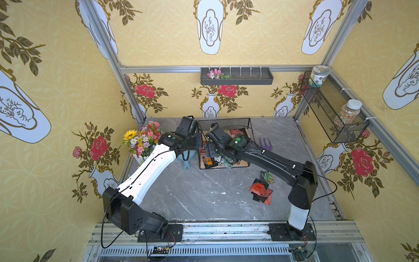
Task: Remove the tea bags from the shelf
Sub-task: Place the tea bag at the center of the board, then pick up the tea bag from the shelf.
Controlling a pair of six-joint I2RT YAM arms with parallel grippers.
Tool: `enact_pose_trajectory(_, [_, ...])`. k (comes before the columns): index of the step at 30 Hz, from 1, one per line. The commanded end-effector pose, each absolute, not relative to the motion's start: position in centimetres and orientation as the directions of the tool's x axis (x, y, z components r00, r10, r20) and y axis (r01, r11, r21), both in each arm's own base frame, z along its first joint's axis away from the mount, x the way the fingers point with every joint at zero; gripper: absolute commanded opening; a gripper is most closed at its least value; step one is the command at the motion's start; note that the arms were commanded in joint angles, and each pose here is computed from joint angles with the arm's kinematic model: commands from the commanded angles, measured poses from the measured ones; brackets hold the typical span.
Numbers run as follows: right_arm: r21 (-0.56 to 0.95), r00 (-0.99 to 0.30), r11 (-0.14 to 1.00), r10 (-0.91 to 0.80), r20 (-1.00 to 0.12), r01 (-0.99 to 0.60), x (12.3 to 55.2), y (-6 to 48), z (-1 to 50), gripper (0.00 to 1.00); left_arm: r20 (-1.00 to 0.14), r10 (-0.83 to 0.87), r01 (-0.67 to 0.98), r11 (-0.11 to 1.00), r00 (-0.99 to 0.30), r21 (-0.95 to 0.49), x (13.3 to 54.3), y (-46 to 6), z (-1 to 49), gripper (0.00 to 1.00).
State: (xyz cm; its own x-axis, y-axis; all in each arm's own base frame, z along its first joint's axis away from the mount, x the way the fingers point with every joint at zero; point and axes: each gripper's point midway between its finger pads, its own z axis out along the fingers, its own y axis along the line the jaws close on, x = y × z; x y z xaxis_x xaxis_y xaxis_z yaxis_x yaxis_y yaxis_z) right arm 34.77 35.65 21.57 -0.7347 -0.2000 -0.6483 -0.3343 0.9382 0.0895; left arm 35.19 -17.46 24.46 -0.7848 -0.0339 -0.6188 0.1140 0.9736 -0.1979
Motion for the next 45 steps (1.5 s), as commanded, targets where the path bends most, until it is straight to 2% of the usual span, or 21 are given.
enact_pose_trajectory(1, [0.085, -0.700, 0.931, -0.206, -0.684, -0.356, 35.9, 36.8, 21.7, 0.88, -0.588, -0.011, 0.122, 0.975, -0.809, -0.186, 34.5, -17.4, 23.7, 0.00])
enact_pose_trajectory(10, [0.065, -0.683, 0.925, -0.228, -0.694, -0.375, 36.9, 38.0, 19.5, 0.93, -0.584, -0.013, 0.120, 0.975, -0.812, -0.188, 34.4, -17.3, 23.4, 0.00])
enact_pose_trajectory(20, [0.016, -0.769, 0.943, -0.262, -0.583, -0.333, 36.1, 36.5, 14.8, 0.88, -0.589, -0.012, 0.121, 0.975, -0.808, -0.186, 34.5, -17.3, 23.7, 0.00])
enact_pose_trajectory(31, [0.060, -0.874, 0.951, -0.251, -0.415, -0.302, 33.1, 33.5, 11.6, 0.65, -0.593, -0.007, 0.125, 0.975, -0.805, -0.182, 34.6, -17.3, 23.8, 0.00])
enact_pose_trajectory(37, [-0.054, -0.882, 0.953, -0.296, -0.366, -0.298, 32.7, 32.0, 11.0, 0.47, -0.593, -0.004, 0.125, 0.977, -0.805, -0.176, 34.6, -17.2, 23.8, 0.00])
enact_pose_trajectory(42, [-0.173, -0.863, 0.930, -0.366, -0.349, -0.324, 32.4, 31.3, 10.8, 0.45, -0.594, -0.005, 0.125, 0.976, -0.804, -0.176, 34.5, -17.2, 23.8, 0.00])
enact_pose_trajectory(45, [-0.208, -0.859, 0.922, -0.382, -0.341, -0.328, 32.2, 30.9, 10.8, 0.40, -0.595, -0.005, 0.123, 0.977, -0.804, -0.175, 34.5, -17.1, 23.9, 0.00])
